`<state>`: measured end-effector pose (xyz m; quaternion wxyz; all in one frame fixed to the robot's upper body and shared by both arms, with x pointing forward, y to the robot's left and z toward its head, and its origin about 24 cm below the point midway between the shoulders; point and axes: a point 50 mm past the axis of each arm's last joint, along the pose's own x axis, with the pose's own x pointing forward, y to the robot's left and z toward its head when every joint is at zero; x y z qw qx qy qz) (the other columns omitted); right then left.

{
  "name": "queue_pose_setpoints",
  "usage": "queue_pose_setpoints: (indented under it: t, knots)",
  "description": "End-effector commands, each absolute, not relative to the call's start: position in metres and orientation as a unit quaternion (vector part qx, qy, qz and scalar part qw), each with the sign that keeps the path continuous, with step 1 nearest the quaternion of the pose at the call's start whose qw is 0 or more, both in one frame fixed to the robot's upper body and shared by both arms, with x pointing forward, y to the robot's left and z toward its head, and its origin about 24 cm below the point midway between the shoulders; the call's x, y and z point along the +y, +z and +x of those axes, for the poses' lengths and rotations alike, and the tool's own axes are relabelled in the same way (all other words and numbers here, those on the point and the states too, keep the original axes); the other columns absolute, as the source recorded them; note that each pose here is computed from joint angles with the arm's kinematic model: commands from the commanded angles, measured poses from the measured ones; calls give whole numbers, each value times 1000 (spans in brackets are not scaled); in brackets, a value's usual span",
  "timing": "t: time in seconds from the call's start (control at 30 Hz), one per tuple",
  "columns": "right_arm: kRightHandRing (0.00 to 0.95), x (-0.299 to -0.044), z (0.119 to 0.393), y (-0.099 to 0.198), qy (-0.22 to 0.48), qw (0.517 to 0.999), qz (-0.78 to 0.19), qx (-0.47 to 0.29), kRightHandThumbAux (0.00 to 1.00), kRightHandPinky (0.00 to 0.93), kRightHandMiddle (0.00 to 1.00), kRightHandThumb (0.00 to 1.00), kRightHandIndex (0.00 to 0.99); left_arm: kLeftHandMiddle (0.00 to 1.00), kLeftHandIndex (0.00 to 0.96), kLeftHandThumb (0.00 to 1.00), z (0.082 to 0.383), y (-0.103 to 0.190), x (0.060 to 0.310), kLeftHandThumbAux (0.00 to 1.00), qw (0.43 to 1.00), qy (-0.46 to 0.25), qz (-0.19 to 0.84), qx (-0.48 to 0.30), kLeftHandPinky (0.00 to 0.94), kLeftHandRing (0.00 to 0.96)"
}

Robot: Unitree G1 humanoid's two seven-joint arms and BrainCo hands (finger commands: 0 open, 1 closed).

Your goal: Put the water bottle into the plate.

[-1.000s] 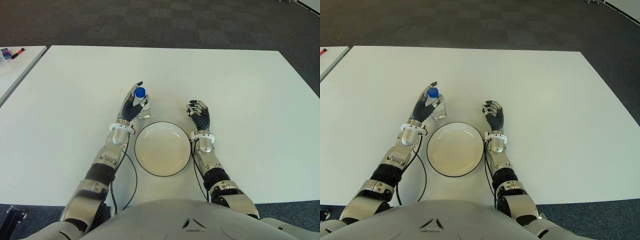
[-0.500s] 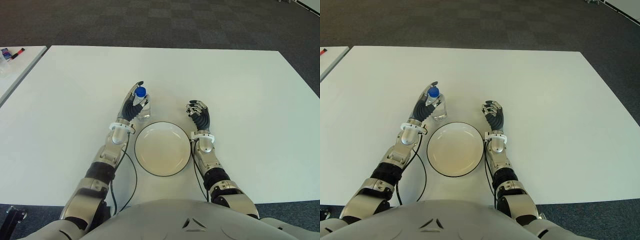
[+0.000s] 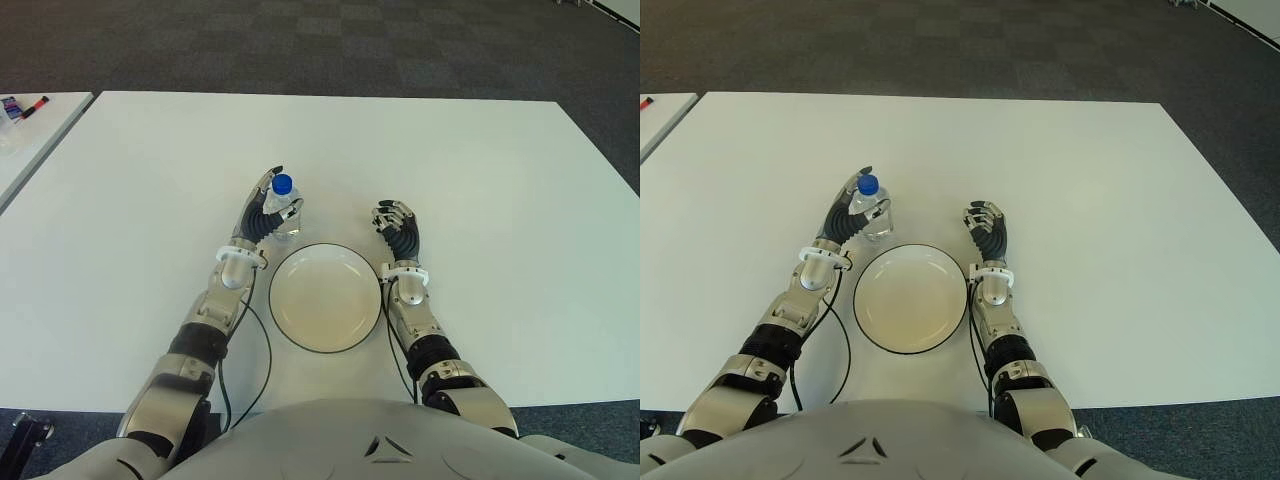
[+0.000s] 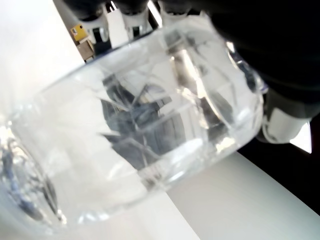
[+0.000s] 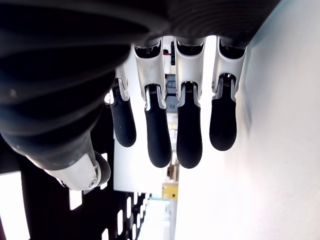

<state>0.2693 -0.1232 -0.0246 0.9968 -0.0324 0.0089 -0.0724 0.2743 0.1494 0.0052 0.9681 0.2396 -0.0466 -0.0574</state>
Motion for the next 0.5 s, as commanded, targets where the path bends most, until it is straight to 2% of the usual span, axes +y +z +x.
queue_pose_setpoints:
  t: [0.03,0.23,0.5]
  knots:
    - [518,-123,261,-38,-76,996,-31,45,669,541,486,942,356,0,0,192,272,-5,152,538,963,-75,257,-17,75,13]
    - [519,-123,261,-38,-75,996,-31,45,669,541,485,942,356,0,0,156,272,-6,153,544,963,-78,259,-12,49,7]
    - [518,-123,261,-38,-76,996,-32,45,669,541,485,942,357,0,0,39,272,-5,152,576,961,-83,263,-11,13,0]
